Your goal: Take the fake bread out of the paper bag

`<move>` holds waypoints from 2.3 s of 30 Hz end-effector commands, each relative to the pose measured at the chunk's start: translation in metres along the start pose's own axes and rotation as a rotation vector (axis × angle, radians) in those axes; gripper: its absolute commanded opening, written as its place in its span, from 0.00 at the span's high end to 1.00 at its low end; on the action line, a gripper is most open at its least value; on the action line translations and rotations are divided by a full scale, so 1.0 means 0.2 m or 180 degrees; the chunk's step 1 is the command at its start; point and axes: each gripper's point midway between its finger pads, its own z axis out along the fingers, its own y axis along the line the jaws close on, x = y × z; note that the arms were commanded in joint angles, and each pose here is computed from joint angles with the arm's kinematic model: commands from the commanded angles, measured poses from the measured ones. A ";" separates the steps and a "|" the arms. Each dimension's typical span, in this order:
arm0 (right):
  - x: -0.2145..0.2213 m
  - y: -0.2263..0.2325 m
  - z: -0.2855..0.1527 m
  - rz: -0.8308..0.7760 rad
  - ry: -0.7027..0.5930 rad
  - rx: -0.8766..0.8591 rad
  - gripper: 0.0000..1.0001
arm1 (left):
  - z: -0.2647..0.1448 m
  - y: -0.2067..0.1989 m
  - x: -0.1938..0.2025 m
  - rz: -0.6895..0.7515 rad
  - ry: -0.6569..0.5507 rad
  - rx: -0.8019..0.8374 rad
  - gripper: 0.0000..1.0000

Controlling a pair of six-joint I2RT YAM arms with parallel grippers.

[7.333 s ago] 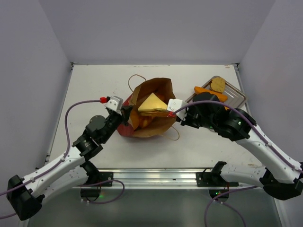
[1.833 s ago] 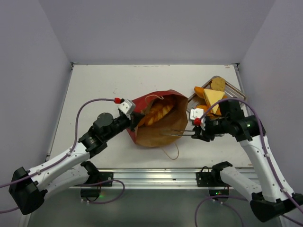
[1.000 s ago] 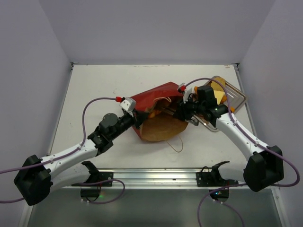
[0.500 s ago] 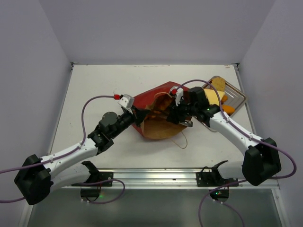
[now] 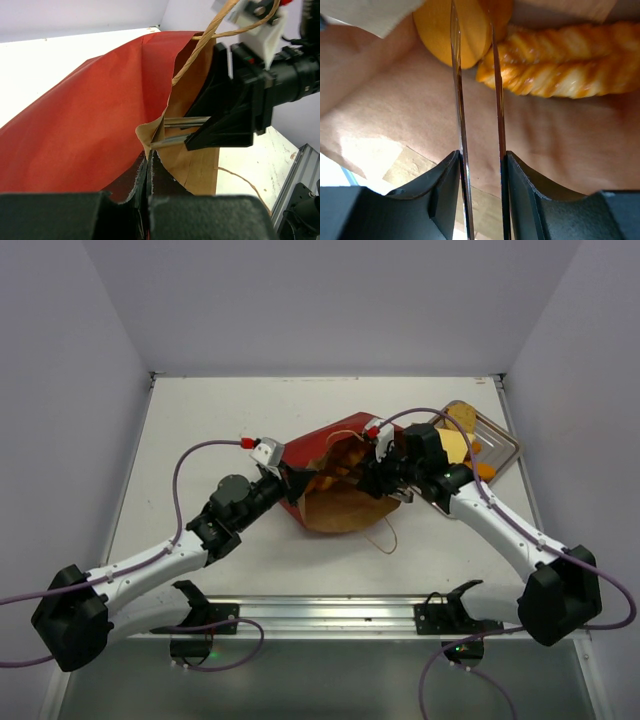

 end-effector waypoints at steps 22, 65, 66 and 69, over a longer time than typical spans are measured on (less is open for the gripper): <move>-0.02 0.00 0.13 0.0087 0.0049 -0.0196 0.53 | -0.01 -0.07 -0.19 -0.0107 -0.0353 0.0106 1.00; -0.06 0.08 -0.43 -0.0119 -0.0124 -0.0264 1.00 | -0.05 0.21 -0.17 0.0035 -0.0458 -0.0803 1.00; -0.06 0.08 -0.44 -0.0144 -0.0121 -0.0253 1.00 | -0.05 0.22 -0.18 0.0035 -0.0463 -0.0832 1.00; -0.05 0.09 -0.50 -0.0178 -0.0105 -0.0200 1.00 | -0.04 0.23 -0.22 0.0035 -0.0508 -0.0920 1.00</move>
